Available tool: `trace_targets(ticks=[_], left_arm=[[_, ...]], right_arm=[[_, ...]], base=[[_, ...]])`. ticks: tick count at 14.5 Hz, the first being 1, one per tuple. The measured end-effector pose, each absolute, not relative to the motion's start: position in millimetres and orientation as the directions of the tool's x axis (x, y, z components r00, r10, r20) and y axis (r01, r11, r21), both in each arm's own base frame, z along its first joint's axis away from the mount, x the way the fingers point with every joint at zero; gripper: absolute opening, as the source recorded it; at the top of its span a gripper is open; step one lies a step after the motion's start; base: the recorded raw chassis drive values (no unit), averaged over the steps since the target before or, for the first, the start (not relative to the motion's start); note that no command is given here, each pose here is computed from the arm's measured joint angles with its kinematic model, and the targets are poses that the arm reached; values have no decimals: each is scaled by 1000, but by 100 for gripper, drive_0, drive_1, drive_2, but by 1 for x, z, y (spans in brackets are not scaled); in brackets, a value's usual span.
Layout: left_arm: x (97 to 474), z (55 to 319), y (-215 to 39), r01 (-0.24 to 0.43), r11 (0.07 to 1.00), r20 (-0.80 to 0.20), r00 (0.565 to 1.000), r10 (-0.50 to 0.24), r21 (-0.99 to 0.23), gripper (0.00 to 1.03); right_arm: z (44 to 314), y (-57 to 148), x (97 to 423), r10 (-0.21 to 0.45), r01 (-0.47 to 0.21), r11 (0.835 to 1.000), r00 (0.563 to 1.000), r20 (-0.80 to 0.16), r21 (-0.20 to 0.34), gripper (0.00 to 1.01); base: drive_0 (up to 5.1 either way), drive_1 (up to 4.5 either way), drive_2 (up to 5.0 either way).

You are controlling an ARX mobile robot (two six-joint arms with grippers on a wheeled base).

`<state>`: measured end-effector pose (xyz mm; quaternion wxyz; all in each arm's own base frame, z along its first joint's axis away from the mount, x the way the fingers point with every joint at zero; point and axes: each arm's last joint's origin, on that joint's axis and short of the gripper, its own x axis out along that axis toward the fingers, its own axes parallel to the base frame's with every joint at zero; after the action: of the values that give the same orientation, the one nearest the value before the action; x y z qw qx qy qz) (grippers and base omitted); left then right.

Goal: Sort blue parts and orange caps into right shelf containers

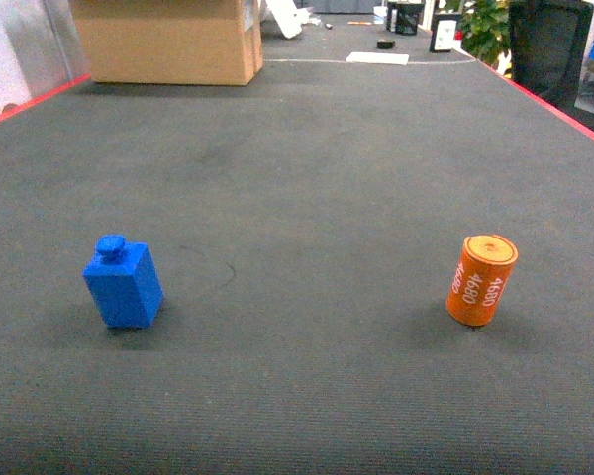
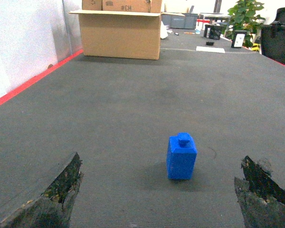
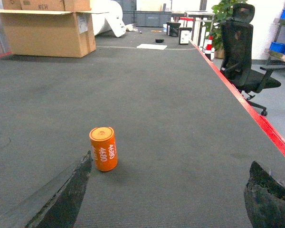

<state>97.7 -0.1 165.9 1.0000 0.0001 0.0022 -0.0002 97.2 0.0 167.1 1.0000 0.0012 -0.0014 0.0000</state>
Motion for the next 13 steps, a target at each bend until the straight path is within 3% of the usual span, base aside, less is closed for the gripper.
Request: trace_targets(ticks=[13], left_arm=[[98,166,0,0,1000,-4,1000,0,0,98]], right_arm=[[167,0,97,0,0,1000,1000,3,2,98]], base=[[0,0,0]])
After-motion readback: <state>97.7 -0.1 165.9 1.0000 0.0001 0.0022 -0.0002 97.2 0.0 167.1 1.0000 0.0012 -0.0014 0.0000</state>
